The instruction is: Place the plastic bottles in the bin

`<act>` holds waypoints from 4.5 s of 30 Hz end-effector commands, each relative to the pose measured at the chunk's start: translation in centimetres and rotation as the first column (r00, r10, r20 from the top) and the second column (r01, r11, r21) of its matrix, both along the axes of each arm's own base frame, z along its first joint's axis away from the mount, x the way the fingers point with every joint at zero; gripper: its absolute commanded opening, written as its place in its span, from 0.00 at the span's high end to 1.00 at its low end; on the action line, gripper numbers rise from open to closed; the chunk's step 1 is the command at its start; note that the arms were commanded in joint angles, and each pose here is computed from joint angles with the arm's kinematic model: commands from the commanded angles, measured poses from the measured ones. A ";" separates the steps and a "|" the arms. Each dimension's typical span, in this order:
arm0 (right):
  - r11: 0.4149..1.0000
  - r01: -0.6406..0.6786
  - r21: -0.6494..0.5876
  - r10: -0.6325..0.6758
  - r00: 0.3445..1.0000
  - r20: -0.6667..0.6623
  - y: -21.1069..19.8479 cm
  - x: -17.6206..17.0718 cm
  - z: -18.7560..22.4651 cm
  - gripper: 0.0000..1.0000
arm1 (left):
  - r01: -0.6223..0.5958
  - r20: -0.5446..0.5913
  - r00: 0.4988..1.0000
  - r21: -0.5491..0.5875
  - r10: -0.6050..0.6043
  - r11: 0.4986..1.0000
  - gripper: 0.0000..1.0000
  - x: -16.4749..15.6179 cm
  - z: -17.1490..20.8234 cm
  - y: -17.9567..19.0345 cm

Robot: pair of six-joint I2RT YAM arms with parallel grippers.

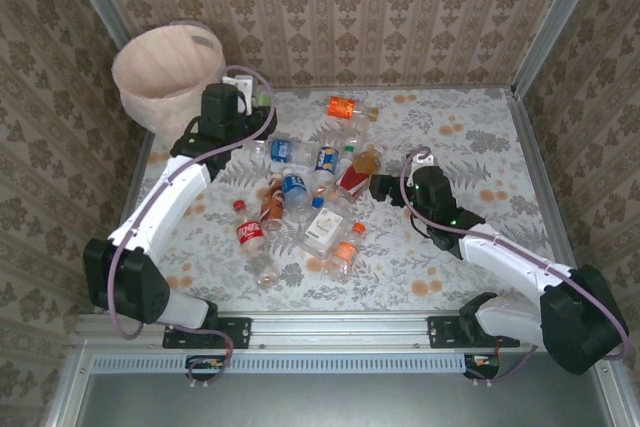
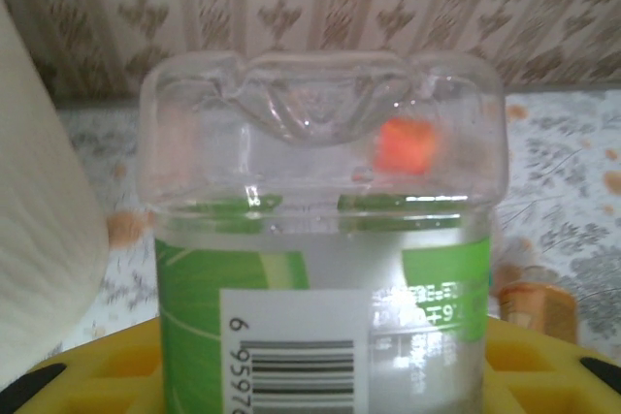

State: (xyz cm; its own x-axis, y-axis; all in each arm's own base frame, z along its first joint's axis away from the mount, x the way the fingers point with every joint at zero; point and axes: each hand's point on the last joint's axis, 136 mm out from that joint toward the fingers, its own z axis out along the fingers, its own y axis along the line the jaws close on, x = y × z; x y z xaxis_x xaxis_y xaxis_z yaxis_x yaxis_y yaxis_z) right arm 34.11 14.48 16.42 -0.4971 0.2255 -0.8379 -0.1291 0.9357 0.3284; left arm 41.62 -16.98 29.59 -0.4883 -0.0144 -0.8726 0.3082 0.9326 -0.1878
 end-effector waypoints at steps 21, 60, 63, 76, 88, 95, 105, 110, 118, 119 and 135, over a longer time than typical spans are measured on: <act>0.989 -0.129 0.072 0.116 0.981 0.157 1.4 -1.6 3.7 0.00 | -0.442 0.433 0.846 0.245 0.311 0.863 0.57 6.0 15.4 9.4; 0.975 -0.204 0.091 0.186 0.966 0.177 2.0 -3.3 4.3 0.00 | -0.707 0.242 0.682 0.459 0.690 0.538 0.45 16.8 3.5 31.1; 0.975 -0.206 0.089 0.189 0.967 0.171 2.0 -3.3 4.1 0.00 | -0.721 0.230 0.662 0.457 0.713 0.522 0.41 16.9 3.2 31.5; 0.972 -0.230 0.049 0.223 0.968 0.115 2.2 -3.8 2.2 0.00 | -0.742 0.225 0.644 0.415 0.731 0.526 0.23 16.3 4.6 30.5; 0.963 -0.268 -0.023 0.267 0.963 -0.043 3.7 -5.2 -1.5 0.00 | -0.598 0.134 0.802 0.189 0.582 0.779 0.04 15.6 6.9 23.9; 0.954 -0.291 -0.071 0.264 0.929 -0.260 4.6 -8.5 -5.0 0.00 | -0.483 0.096 0.871 -0.020 0.482 0.876 0.00 13.7 8.4 19.8; 0.961 -0.277 0.003 0.256 0.884 -0.392 6.7 -11.8 -6.3 0.00 | -0.309 0.109 0.928 -0.305 0.356 0.901 0.00 8.9 10.4 14.7; 0.976 -0.216 0.001 0.191 0.862 -0.469 7.6 -12.4 -6.6 0.00 | -0.235 0.087 0.955 -0.359 0.283 0.903 0.00 6.2 9.1 11.3; 0.953 -0.297 -0.066 0.209 0.796 -0.568 10.6 -13.6 -8.6 0.00 | -0.239 0.052 0.959 -0.374 0.277 0.896 0.00 3.0 6.7 9.4; 0.950 -0.302 -0.078 0.204 0.789 -0.579 10.7 -13.6 -8.9 0.00 | -0.244 0.045 0.959 -0.372 0.279 0.896 0.00 2.9 6.6 9.4; 0.920 -0.279 -0.276 0.014 0.727 -0.687 8.8 -15.4 -12.6 0.07 | -0.284 0.029 0.950 -0.339 0.312 0.897 0.00 2.0 6.1 10.1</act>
State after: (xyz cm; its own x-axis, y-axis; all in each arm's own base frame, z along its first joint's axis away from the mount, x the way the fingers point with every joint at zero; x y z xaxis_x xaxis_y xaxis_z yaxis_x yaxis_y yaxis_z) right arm 18.70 24.92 4.24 -0.9431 -0.1505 -0.2965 -0.1950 0.9726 0.1266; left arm 44.24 -7.18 35.01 -0.3646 -0.4280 -0.8270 0.0607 0.8753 -0.4797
